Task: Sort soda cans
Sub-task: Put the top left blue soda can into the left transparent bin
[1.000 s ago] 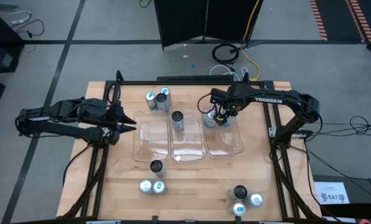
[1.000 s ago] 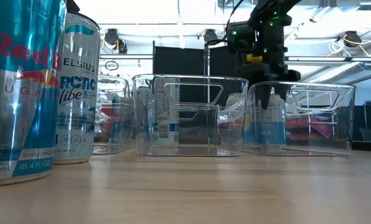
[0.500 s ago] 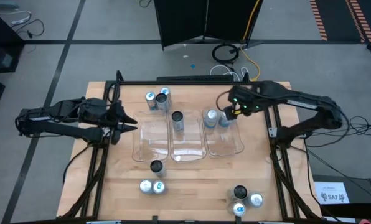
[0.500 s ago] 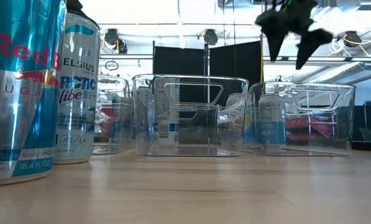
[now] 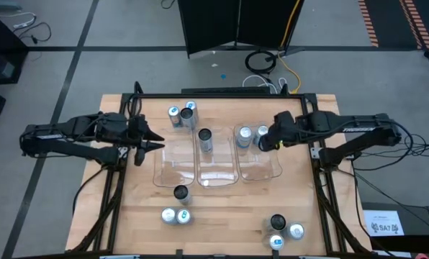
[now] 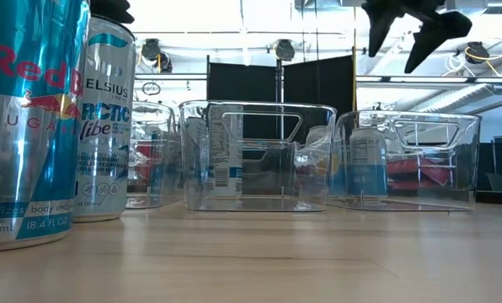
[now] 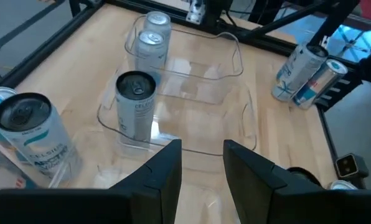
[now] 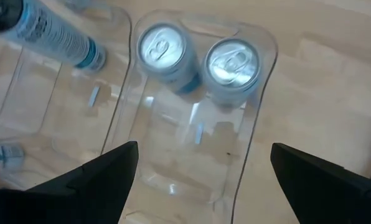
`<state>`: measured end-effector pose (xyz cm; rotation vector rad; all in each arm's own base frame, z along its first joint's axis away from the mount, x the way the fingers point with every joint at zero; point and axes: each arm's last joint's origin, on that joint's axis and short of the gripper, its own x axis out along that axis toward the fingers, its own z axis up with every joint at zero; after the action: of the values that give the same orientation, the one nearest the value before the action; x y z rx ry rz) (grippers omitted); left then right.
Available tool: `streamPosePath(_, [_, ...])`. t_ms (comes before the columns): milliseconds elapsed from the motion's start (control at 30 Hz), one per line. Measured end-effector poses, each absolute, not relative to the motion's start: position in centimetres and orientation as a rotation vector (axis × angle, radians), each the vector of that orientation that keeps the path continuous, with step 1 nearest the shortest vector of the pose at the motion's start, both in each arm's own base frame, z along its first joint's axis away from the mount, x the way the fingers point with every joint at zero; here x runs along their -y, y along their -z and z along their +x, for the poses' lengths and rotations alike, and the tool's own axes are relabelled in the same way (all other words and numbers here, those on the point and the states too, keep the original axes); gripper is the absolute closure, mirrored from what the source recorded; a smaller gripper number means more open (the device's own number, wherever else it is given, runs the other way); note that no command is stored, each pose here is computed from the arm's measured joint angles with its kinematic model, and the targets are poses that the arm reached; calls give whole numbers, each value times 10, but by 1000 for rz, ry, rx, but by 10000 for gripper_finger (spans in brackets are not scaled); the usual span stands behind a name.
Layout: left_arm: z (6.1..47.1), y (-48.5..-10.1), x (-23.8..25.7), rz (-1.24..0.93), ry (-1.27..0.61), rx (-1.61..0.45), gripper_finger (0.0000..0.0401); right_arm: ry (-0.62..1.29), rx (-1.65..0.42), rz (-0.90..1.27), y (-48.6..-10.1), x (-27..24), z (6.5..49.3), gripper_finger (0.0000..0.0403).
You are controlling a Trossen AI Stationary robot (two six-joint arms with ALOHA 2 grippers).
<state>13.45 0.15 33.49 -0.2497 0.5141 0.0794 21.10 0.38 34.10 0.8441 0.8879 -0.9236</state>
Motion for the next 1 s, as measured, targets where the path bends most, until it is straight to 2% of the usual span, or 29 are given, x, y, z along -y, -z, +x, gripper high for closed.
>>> streamPosePath(167, [139,-332,-3,-243,-117,-536,272,911,-917,787,-334,-15,219,44])
streamPosePath(267, [142,-331,-3,-242,-116,-548,252,901,-939,763,-331,-21,223,44])
streamPosePath(367, [145,-329,-3,-238,-130,-561,210,887,-961,742,-327,-27,226,44])
streamPosePath(533, [151,-325,-8,-247,-305,-561,125,872,-984,719,-323,-34,229,44])
streamPosePath(633, [154,-323,-8,-279,-330,-567,98,868,-992,711,-322,-37,230,44])
streamPosePath(733, [157,-323,-8,-278,-339,-565,89,876,-985,721,-321,-38,230,44])
streamPosePath(1000, [161,-322,-22,-233,-537,-538,88,903,-936,684,-322,-39,230,44])
